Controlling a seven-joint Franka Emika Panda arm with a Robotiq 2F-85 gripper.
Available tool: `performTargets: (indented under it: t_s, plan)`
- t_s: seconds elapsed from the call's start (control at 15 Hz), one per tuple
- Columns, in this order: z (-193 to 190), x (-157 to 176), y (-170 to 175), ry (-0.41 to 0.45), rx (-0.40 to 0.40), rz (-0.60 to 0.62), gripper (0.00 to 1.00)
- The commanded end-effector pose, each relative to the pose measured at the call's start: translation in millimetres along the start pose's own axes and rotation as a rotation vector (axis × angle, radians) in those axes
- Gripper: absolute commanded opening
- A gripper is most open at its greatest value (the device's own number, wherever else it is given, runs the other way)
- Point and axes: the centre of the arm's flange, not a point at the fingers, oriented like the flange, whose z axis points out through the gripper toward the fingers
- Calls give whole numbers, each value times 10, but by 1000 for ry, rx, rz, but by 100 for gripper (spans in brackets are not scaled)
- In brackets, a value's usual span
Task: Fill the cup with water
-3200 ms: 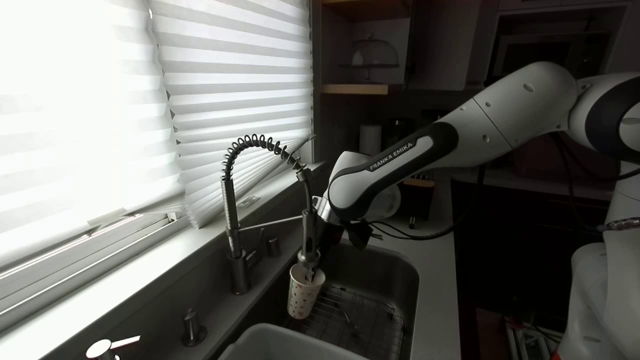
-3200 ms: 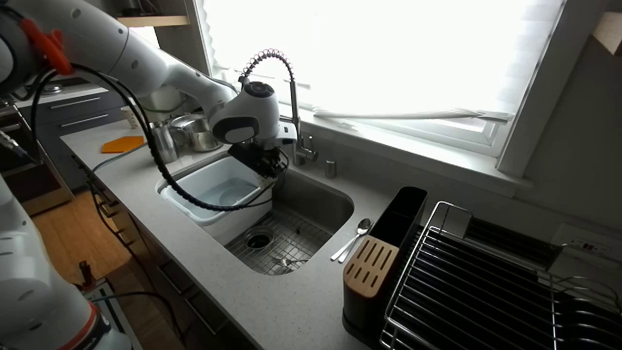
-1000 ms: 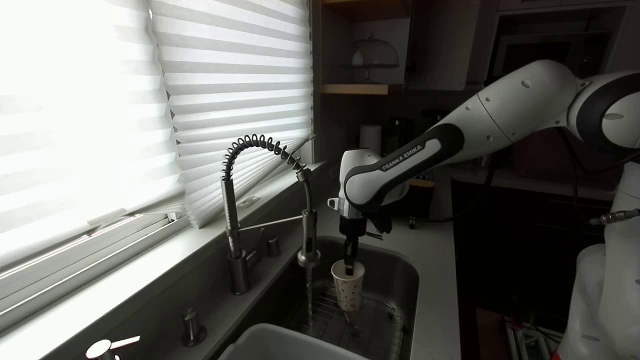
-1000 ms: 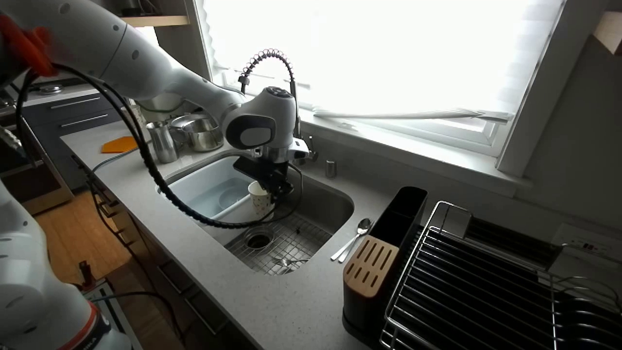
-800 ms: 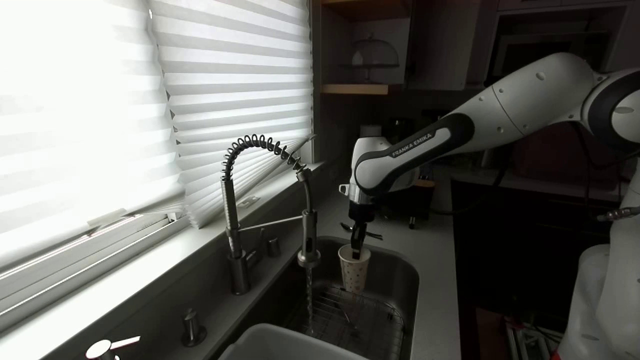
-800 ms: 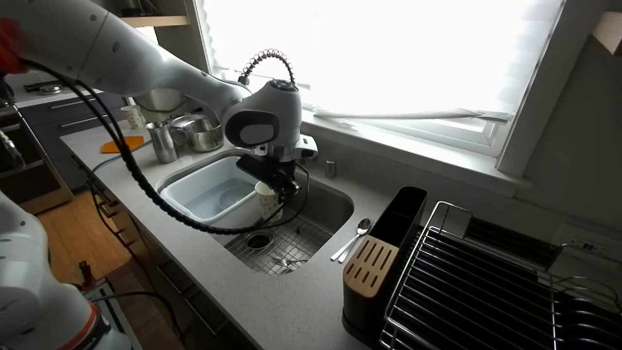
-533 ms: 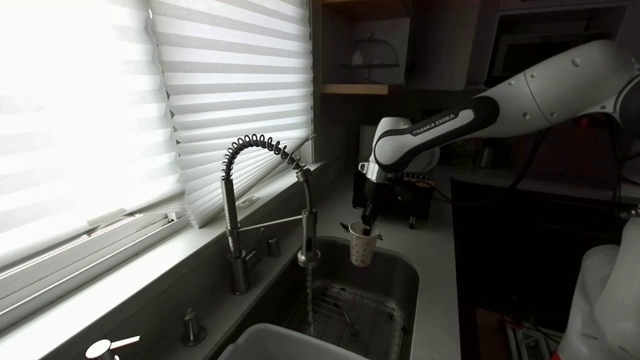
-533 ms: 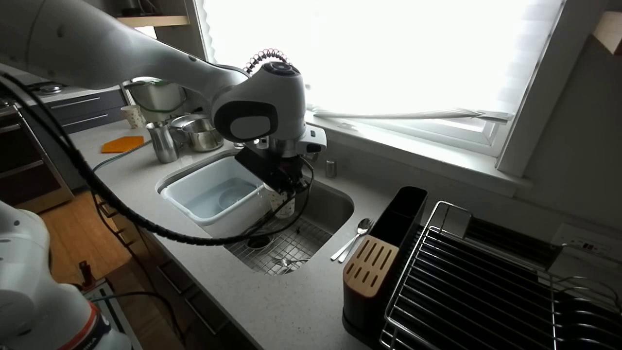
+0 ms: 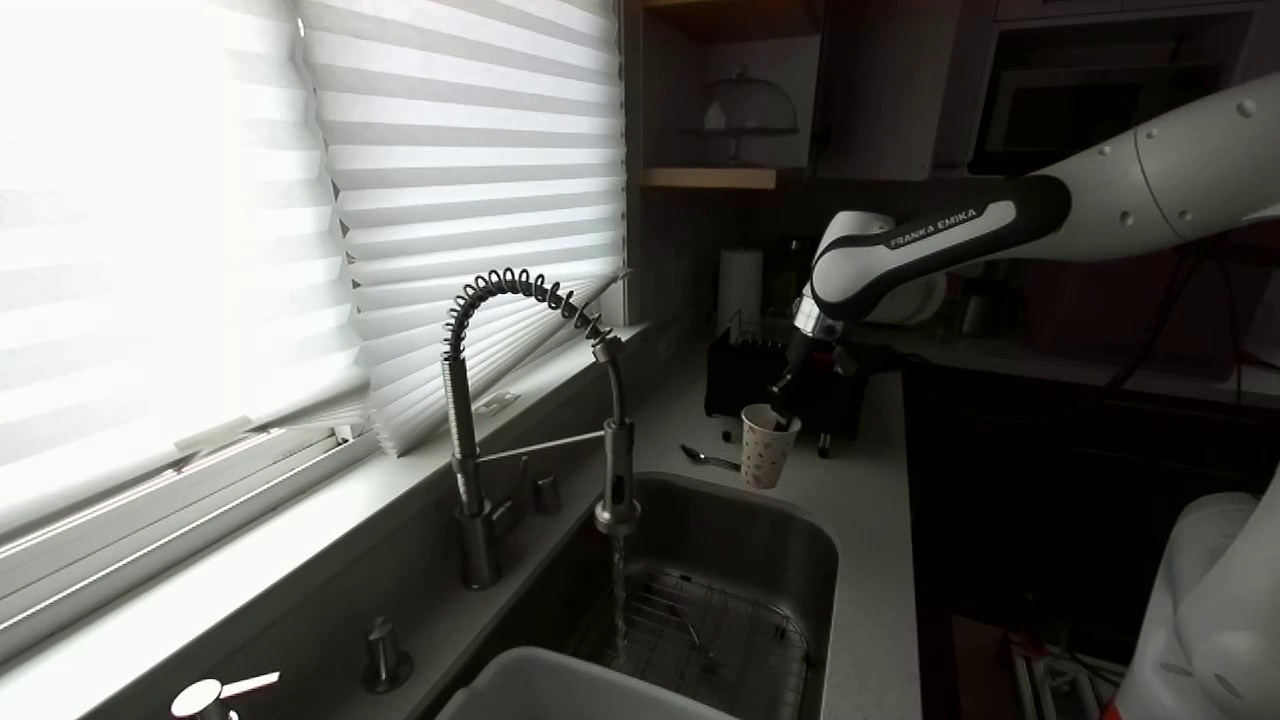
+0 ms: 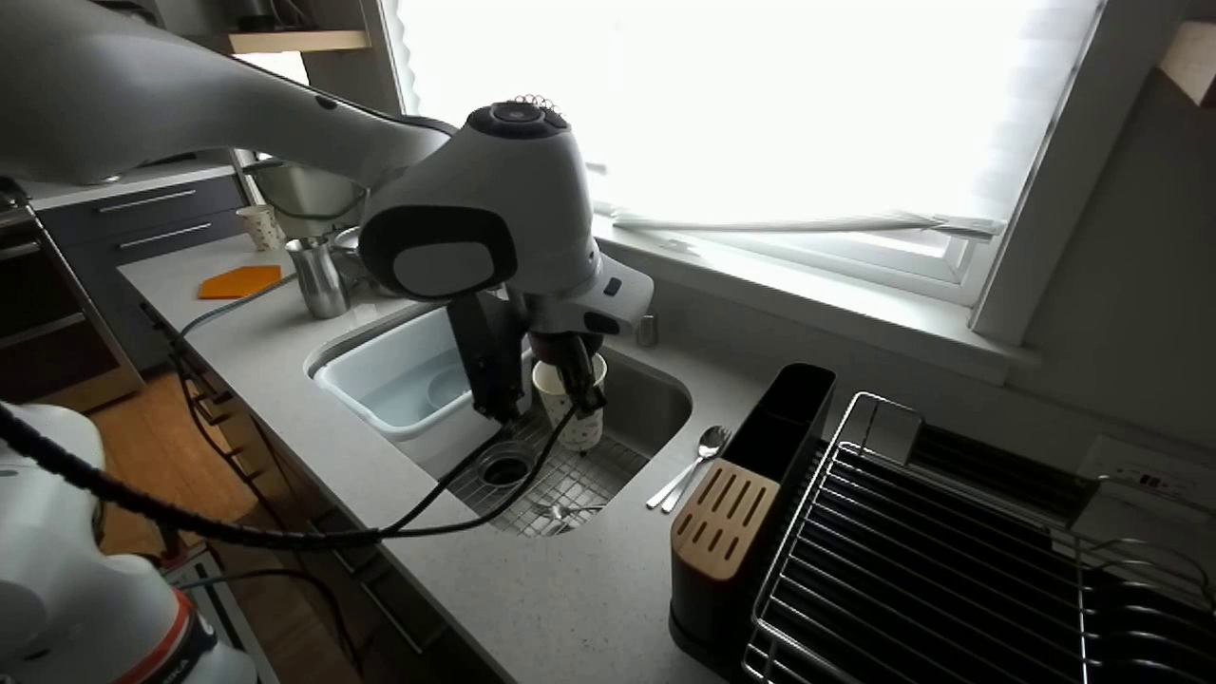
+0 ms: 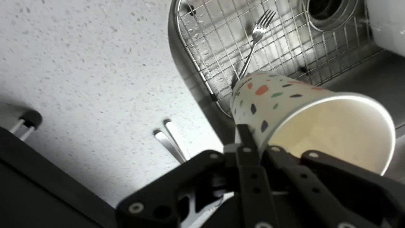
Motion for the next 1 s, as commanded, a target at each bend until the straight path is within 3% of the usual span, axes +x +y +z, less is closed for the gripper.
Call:
performTargets:
  t_s: [0.0, 0.47, 0.93]
  plan:
    - [61, -199, 237, 32, -72, 186, 0]
    - [198, -327, 550, 4, -142, 486, 0]
    - [296, -385, 821, -20, -167, 617, 0]
